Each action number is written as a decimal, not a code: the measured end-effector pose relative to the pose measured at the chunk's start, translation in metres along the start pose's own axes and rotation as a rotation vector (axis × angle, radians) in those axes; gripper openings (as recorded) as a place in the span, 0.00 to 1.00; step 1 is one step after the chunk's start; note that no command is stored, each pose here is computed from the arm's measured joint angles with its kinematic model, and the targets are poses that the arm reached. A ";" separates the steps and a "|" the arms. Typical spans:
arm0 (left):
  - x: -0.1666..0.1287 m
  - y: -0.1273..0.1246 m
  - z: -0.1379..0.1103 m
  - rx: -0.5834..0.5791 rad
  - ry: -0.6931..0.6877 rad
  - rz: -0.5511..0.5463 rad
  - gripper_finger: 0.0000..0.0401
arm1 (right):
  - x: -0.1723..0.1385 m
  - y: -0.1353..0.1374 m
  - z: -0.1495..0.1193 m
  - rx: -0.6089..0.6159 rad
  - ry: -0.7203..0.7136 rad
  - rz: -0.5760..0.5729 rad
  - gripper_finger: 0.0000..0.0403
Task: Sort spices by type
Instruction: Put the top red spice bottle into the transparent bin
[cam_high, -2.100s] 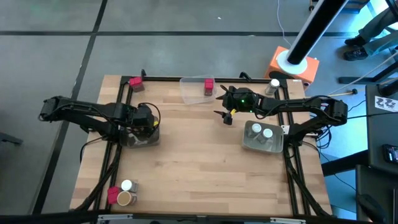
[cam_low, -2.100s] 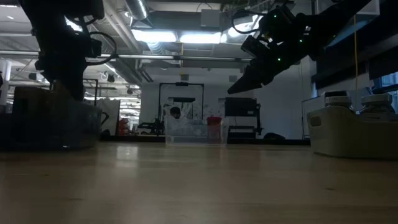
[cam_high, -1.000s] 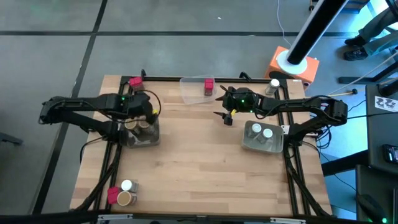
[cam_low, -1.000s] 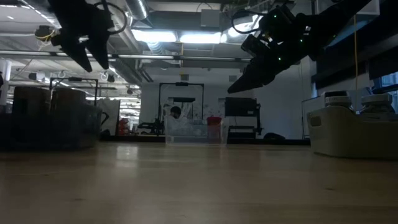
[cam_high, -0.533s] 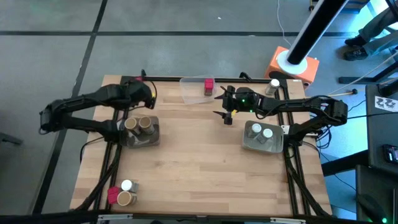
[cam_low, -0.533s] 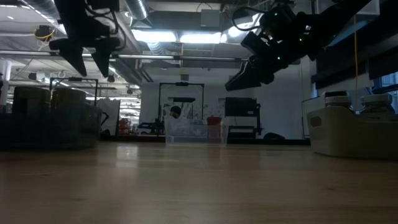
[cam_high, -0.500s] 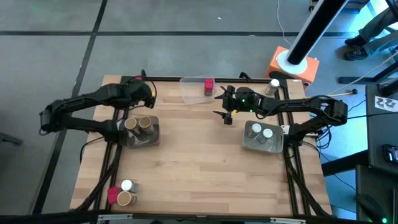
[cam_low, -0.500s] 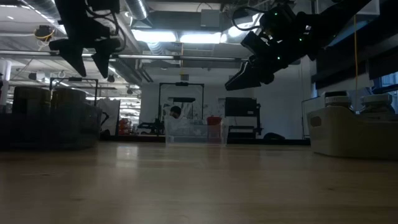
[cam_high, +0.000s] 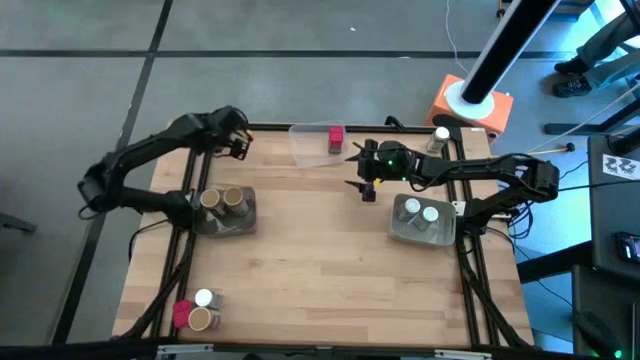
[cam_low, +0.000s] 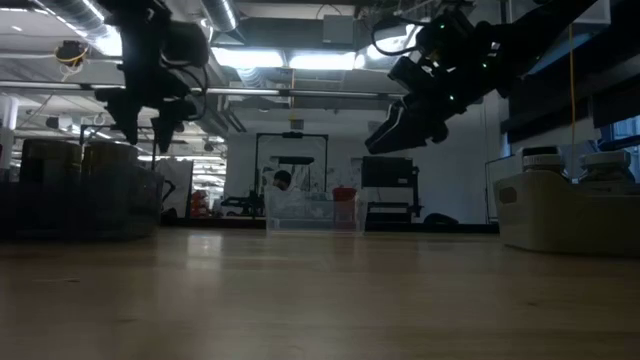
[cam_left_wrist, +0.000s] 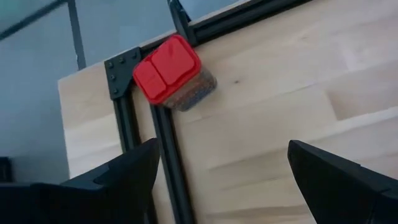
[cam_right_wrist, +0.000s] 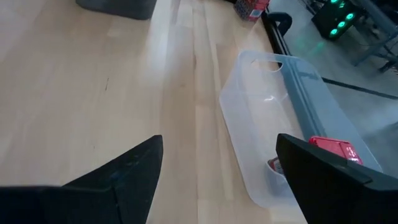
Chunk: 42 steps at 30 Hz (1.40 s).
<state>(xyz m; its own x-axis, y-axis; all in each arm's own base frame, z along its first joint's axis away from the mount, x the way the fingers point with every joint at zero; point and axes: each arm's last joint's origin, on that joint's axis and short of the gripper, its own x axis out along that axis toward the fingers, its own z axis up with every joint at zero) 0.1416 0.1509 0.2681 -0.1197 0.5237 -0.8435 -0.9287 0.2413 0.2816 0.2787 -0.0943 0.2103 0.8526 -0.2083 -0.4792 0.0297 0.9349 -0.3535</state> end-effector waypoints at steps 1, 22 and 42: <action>0.001 0.001 0.005 0.006 0.017 0.000 0.84 | 0.000 0.000 0.000 -0.012 0.000 0.000 0.78; 0.072 -0.003 0.073 0.442 0.389 0.112 0.84 | 0.000 0.000 0.000 -0.106 -0.002 -0.002 0.78; 0.118 -0.010 0.082 0.614 0.411 0.185 0.84 | 0.000 0.000 0.000 -0.090 -0.009 0.013 0.78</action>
<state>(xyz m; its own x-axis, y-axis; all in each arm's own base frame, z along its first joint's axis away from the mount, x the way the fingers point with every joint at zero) 0.1653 0.2778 0.2034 -0.4873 0.2822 -0.8264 -0.5333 0.6532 0.5375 0.2789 -0.0939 0.2104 0.8570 -0.1931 -0.4777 -0.0284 0.9079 -0.4181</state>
